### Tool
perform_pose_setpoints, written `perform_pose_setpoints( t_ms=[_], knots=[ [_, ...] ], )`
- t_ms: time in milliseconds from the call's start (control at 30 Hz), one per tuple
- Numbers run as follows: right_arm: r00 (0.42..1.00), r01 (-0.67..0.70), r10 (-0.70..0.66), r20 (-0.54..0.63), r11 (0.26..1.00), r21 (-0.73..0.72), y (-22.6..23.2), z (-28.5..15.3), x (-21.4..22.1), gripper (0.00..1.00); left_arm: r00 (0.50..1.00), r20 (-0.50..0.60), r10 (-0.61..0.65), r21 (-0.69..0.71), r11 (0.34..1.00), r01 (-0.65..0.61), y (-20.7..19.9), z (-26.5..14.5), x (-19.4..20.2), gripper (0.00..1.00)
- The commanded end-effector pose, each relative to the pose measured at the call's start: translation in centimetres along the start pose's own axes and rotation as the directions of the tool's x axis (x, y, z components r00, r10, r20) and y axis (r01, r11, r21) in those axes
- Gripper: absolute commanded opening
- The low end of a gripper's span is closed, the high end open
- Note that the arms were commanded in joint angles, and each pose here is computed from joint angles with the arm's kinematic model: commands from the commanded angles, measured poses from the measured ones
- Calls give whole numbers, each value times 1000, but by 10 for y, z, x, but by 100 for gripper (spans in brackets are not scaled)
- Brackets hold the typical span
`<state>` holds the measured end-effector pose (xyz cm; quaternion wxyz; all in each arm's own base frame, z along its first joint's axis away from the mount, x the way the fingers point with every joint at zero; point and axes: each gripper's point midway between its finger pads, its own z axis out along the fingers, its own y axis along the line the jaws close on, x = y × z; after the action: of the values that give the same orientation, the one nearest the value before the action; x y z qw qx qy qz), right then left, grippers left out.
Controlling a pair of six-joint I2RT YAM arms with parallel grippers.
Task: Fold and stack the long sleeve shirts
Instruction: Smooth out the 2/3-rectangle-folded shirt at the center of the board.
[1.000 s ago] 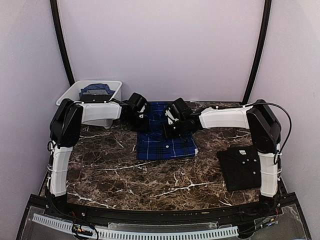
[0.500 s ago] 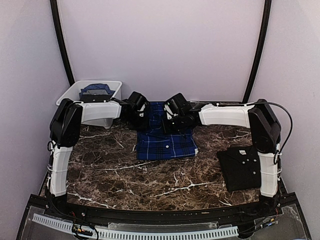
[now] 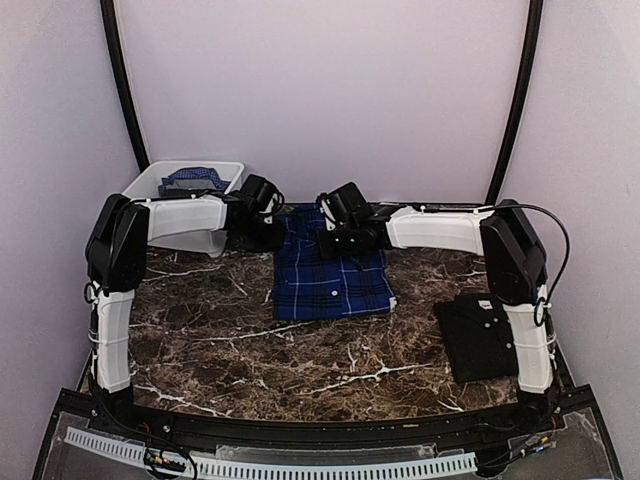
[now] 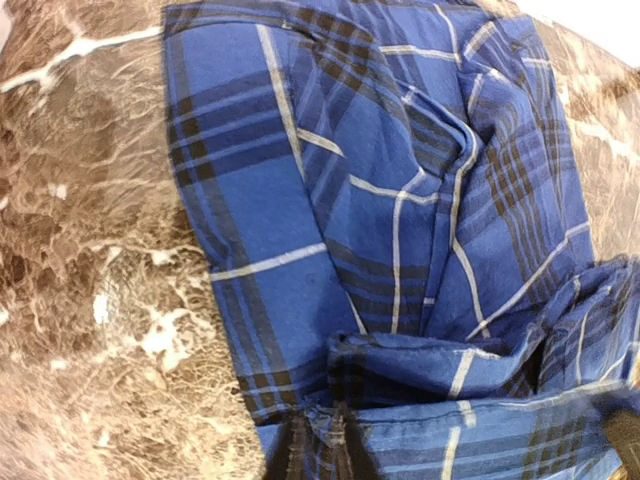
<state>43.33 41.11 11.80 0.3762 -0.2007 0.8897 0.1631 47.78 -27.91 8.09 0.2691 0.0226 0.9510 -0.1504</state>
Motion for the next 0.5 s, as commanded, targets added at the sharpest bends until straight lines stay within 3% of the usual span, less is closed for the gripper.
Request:
perform_pose_setpoints(
  t_ms=[0,100,267,367,467],
  knots=[
    [1000,12,-13,24,999,53,-5,19,0,0,999,27,-25,59,998,23,-9,-20,-8,17],
    [1000,-7,5,23,997,81,-13,30,0,0,999,23,-29,65,998,27,-10,-20,-7,23],
    [999,-40,39,11,997,71,-23,45,-6,3,999,-5,-44,96,994,44,-13,-20,3,25],
    [1000,-26,26,4,998,49,-20,47,-13,13,998,-22,-55,116,992,57,-13,-18,12,32],
    [1000,-12,12,13,999,33,-17,36,-25,32,998,-28,-62,126,990,65,-13,-15,17,39]
  ],
)
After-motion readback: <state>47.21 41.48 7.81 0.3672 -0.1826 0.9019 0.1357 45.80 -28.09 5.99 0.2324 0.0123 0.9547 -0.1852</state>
